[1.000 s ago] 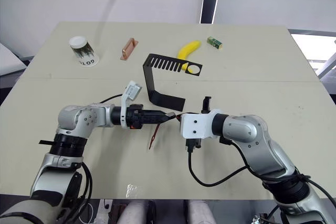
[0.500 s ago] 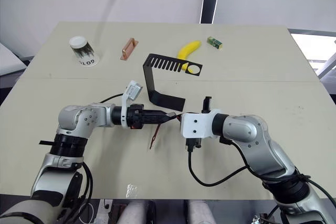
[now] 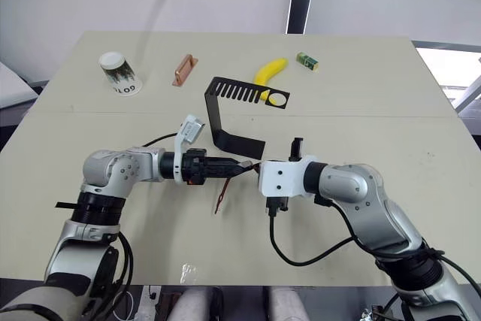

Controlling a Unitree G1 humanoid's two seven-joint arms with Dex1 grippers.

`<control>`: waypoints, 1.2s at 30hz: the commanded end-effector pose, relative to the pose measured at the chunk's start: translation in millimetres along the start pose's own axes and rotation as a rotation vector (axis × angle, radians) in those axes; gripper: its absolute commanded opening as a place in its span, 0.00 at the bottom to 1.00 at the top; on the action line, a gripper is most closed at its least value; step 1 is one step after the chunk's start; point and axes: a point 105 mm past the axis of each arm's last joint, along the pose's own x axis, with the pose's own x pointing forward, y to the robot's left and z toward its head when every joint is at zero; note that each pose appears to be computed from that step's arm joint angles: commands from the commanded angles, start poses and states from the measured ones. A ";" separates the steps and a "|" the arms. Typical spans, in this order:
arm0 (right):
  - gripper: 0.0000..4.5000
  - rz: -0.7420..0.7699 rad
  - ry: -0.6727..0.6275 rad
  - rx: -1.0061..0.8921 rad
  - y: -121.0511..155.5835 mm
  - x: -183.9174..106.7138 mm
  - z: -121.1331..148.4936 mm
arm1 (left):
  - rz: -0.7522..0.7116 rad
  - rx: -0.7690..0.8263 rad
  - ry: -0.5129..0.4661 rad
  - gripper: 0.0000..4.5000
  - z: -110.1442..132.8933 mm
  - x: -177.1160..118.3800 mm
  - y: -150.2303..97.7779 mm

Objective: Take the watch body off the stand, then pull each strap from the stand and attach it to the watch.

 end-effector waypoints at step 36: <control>0.00 -0.002 -0.037 -0.034 -3.1 -0.8 11.9 | -0.106 0.057 -0.011 0.35 12.0 12.6 -23.5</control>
